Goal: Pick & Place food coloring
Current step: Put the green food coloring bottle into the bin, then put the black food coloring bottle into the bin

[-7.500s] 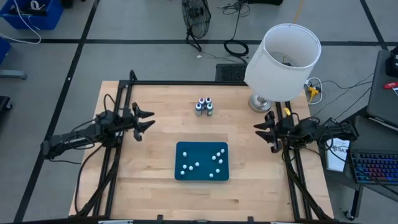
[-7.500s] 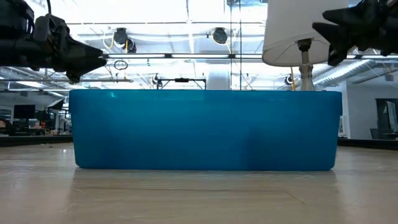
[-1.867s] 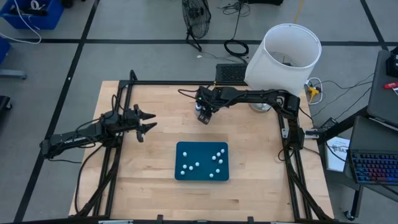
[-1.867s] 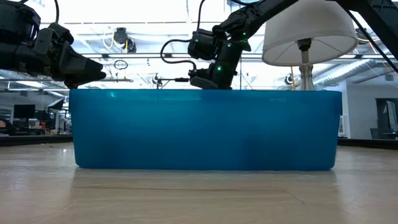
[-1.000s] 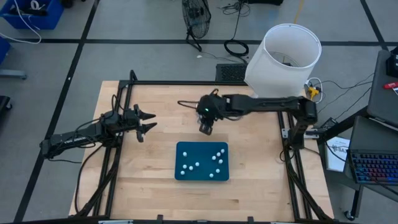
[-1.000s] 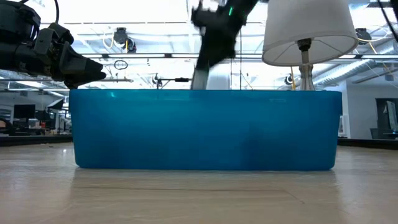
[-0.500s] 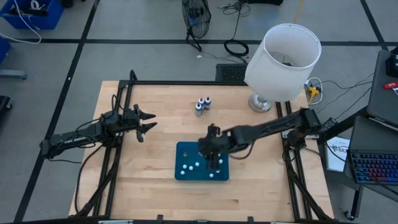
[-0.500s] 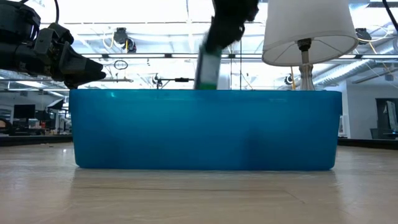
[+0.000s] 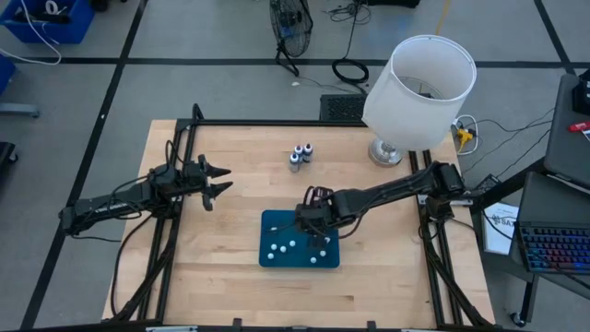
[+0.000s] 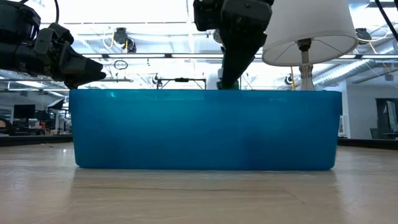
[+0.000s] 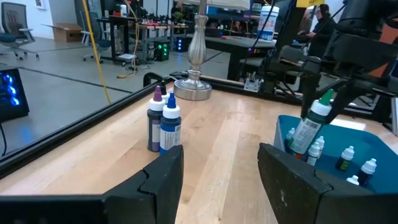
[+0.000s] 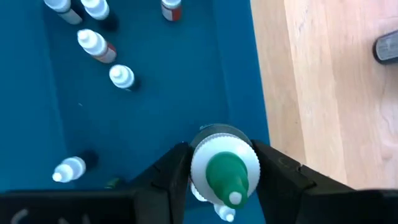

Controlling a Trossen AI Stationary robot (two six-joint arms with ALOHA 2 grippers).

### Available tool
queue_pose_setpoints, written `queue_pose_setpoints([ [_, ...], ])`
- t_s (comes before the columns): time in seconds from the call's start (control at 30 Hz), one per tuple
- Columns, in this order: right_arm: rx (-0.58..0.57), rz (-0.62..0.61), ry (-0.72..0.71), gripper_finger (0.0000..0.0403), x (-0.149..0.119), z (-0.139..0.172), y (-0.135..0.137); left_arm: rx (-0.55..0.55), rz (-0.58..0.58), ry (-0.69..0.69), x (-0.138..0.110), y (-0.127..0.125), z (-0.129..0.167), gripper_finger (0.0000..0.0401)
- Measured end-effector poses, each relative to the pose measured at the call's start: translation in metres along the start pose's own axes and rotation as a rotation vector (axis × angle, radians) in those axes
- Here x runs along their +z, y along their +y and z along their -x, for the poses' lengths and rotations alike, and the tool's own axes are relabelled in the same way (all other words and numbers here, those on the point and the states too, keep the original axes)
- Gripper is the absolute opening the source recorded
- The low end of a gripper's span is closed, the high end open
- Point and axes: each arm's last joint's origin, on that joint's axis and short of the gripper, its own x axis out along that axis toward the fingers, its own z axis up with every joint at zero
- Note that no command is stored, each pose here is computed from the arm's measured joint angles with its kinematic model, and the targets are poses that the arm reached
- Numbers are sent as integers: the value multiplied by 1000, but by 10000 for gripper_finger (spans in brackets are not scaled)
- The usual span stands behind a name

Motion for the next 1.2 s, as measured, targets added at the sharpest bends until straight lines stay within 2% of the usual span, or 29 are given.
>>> queue_pose_setpoints([
  [0.6, 46, -36, 8, 137, -12, -32, -9, 0, -1, 0, 0, 0, 0, 196],
  [0.83, 48, -34, 6, 204, -14, -35, -8, 0, -1, 0, 0, 0, 0, 208],
  [1.03, 68, -52, -54, 223, -11, -18, -11, 0, -1, 0, 0, 0, 0, 205],
  [1.2, 71, -81, -181, 220, -6, 16, -23, 0, -1, 1, 0, 0, 0, 197],
])
